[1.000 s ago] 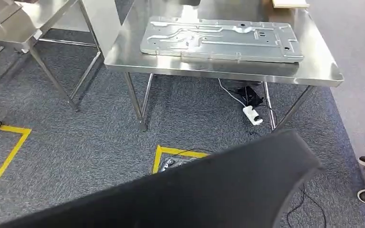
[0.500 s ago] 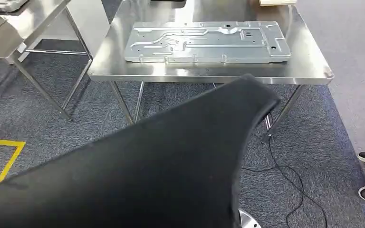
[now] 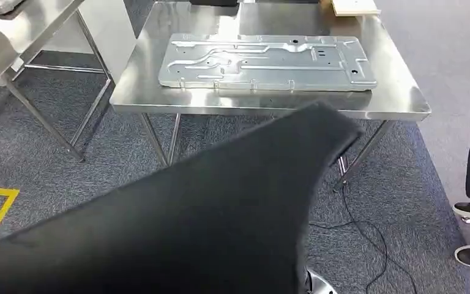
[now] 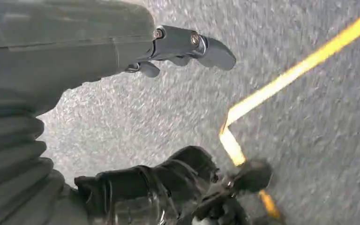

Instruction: Take the parts from the cabinet and place them on the table.

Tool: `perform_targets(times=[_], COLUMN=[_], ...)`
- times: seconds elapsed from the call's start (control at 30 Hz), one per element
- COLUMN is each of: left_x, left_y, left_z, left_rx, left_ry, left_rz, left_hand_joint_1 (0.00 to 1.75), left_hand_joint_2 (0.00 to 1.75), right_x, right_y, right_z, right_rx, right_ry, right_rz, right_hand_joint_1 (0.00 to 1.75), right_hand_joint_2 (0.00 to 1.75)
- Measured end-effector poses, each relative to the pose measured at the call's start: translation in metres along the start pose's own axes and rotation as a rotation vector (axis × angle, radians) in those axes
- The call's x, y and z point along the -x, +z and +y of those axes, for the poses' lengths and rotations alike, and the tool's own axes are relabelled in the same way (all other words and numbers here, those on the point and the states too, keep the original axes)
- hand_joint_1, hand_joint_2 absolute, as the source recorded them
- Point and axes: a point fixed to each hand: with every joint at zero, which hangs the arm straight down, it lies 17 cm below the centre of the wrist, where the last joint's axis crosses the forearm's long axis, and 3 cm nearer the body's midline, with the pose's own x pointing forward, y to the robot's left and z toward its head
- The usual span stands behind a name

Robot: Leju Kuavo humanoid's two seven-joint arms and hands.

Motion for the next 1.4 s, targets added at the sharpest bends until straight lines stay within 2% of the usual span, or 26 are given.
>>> perform_targets(times=[1.4], left_x=[0.0036], left_y=[-0.0011], left_z=[0.0021], left_rx=[0.005], left_ry=[-0.005], left_rz=[0.006], left_hand_joint_1=[0.00], left_hand_joint_2=[1.75], right_x=[-0.0012], right_y=[0.0020], right_z=[-0.0024], right_rx=[0.010], right_ry=[-0.002], right_rz=[-0.002], right_hand_joint_1=[1.61], right_hand_joint_2=[1.75])
